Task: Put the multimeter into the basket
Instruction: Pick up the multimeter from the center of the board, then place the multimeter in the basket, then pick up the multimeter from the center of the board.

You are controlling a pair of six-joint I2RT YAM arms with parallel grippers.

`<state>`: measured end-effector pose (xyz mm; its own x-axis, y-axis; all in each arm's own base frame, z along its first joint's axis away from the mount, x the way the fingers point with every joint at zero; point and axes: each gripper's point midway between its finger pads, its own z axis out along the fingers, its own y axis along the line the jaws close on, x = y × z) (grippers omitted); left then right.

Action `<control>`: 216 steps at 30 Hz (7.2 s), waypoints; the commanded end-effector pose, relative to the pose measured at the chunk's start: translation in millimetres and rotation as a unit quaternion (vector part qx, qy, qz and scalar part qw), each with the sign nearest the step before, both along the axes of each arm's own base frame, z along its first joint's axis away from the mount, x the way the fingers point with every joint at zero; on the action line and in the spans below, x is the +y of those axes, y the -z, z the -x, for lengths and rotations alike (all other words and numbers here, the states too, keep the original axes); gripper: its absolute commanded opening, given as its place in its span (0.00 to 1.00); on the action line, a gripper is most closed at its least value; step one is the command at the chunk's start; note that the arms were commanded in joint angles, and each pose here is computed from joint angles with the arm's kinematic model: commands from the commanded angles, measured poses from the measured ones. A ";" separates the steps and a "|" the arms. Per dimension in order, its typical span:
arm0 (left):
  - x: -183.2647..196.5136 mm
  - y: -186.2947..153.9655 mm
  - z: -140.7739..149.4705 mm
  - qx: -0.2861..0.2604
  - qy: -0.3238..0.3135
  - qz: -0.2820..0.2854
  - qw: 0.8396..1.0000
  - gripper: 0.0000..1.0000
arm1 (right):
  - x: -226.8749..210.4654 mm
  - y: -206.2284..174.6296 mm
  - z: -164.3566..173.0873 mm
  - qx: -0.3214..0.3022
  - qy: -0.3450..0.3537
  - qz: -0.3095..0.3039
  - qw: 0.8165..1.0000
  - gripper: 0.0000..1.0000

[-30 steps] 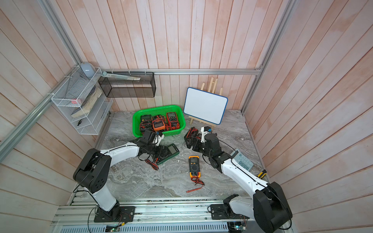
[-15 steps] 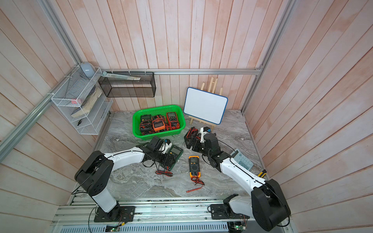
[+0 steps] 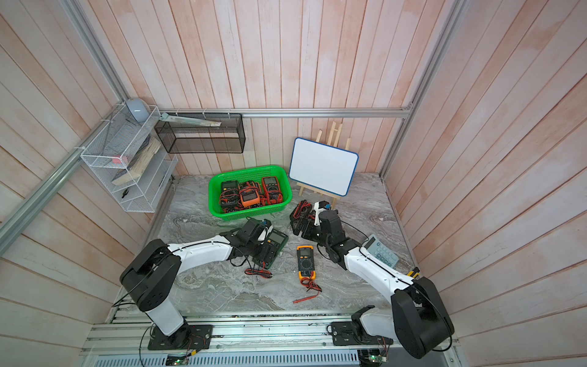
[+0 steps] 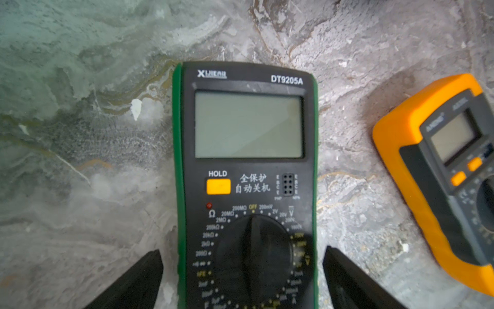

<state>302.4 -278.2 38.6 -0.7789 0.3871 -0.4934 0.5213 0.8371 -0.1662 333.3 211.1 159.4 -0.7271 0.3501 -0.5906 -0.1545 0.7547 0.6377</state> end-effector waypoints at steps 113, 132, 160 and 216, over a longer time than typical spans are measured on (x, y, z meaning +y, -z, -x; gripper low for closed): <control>-4.8 -126.1 -295.9 -0.199 -0.335 0.154 0.908 1.00 | -34.5 16.5 -37.0 -0.003 0.044 0.013 0.999 0.98; 10.9 -232.7 -215.5 -0.236 -0.266 0.219 0.908 1.00 | -65.8 34.3 -68.7 0.034 0.138 0.093 0.985 0.98; 100.5 -141.8 -73.9 -0.156 -0.298 0.154 0.929 1.00 | -67.1 106.9 -97.9 0.133 0.126 0.164 0.969 0.98; 105.2 -117.5 -66.4 -0.130 -0.299 0.153 0.933 1.00 | -51.7 129.8 -97.7 0.158 0.119 0.194 0.961 0.74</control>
<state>370.0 -175.2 153.2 -0.6596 -0.2518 -0.7082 0.0328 0.9317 -0.3619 440.3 160.8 35.5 -0.8047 0.3327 -0.4917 0.2039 0.9328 0.2973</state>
